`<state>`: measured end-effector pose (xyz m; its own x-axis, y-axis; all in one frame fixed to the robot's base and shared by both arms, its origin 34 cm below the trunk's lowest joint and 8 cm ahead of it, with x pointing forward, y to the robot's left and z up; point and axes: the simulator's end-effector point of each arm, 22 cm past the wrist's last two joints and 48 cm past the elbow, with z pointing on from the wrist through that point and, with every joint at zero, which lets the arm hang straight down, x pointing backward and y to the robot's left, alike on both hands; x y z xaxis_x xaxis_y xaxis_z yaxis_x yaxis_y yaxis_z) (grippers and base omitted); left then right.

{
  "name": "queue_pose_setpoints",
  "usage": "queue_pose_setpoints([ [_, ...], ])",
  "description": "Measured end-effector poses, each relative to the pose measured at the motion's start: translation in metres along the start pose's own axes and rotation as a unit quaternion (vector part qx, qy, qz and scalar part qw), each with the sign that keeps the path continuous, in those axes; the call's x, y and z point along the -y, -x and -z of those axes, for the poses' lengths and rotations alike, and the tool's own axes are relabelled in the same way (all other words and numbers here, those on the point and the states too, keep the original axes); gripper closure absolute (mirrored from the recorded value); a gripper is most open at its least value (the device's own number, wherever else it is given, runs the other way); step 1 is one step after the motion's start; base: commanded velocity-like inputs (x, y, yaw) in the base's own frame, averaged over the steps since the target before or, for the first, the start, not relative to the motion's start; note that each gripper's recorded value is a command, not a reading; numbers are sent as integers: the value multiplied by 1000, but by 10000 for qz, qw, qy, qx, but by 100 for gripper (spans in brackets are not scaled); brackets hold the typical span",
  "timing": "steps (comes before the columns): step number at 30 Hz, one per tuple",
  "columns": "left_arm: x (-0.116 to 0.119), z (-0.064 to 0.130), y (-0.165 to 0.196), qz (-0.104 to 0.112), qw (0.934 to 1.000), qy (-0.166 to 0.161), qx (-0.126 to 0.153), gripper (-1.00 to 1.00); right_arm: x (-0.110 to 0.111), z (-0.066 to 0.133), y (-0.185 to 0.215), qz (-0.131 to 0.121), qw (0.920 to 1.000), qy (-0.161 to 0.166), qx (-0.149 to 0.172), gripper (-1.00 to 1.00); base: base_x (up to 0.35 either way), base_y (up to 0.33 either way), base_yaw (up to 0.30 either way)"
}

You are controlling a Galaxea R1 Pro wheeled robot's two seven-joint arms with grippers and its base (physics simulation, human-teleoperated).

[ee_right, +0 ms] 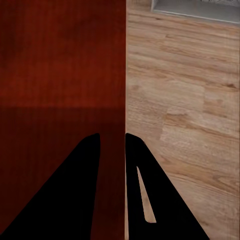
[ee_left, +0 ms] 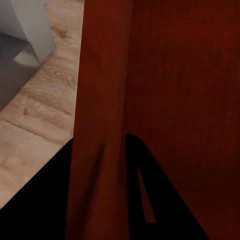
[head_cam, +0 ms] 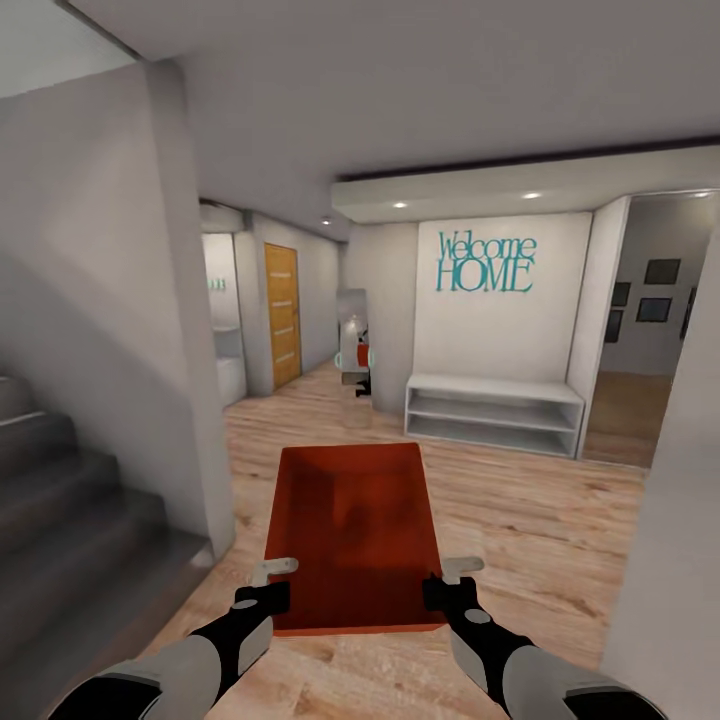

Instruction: Move the two storage containers from the living room to the garage. In the garage, place one container on the floor and stack the other container on top of it (either order is fine).

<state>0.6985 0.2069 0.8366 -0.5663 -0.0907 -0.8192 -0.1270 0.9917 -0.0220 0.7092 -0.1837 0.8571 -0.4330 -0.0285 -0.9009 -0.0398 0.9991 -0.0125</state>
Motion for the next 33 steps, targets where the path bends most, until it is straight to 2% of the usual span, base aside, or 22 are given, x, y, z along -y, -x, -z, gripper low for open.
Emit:
queue_pose_setpoints([
  [33,0,0,0,0,10000,0,0,100,0,0,0,1,10000,0,0,100,324,0,0],
])
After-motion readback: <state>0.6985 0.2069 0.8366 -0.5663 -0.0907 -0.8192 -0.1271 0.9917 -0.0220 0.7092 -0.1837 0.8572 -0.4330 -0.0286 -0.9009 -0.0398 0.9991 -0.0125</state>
